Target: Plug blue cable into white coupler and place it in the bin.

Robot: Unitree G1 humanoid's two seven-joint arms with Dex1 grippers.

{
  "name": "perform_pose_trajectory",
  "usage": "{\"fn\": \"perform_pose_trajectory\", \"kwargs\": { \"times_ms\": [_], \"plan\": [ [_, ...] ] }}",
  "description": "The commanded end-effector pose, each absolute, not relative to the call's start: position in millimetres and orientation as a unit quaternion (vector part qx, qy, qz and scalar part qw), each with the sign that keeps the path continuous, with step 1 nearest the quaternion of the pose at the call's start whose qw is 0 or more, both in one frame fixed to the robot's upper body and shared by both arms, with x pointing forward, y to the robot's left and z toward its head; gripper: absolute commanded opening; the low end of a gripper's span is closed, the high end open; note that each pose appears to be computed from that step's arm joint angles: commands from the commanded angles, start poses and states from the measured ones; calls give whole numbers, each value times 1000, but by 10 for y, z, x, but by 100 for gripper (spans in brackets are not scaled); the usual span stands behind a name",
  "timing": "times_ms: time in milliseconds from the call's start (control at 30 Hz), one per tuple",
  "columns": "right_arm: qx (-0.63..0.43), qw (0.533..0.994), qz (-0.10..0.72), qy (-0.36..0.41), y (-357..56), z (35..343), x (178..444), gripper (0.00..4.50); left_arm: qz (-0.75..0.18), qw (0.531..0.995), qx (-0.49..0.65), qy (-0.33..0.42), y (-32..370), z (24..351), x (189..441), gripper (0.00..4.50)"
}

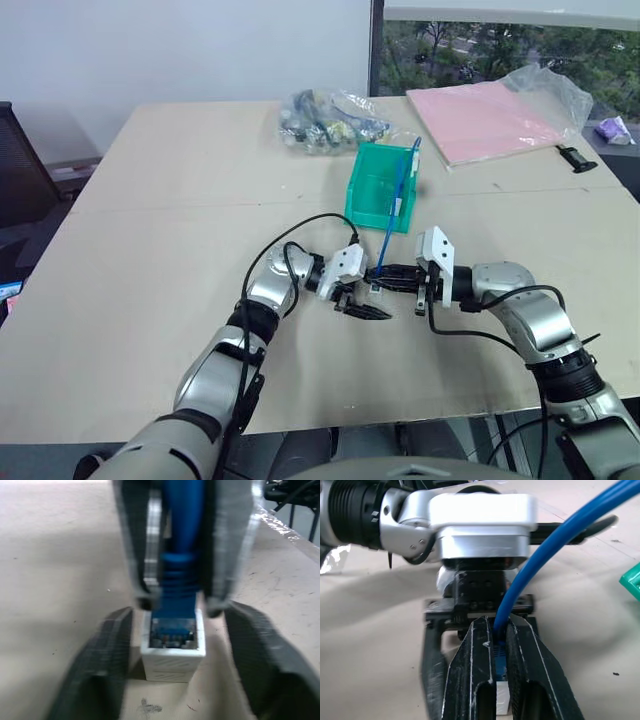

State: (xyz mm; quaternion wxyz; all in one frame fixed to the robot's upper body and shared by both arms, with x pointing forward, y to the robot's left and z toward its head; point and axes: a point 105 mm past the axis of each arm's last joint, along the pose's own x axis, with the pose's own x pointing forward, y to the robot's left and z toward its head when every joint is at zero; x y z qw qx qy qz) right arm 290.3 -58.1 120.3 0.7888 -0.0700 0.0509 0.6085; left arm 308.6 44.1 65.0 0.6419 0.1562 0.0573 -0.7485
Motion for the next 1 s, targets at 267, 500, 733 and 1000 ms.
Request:
{"fn": "perform_pose_trajectory", "kwargs": {
  "times_ms": [267, 500, 733, 1000],
  "plan": [
    [10, 836, 548, 10, -686, 2235, 3444, 0, -488, 861, 140, -11, 1063, 1361, 3302, 442],
    [22, 882, 467, 60, -705, 2409, 4174, 0, -351, 931, 94, -26, 1129, 1984, 3229, 442],
    [-20, 936, 351, 30, -830, 2524, 4648, 67, -329, 940, 94, -14, 1065, 2091, 3203, 449],
    [-85, 975, 183, -97, -1253, 2928, 4831, 406, -322, 943, 86, 0, 1159, 1972, 3153, 449]
  ]
}}
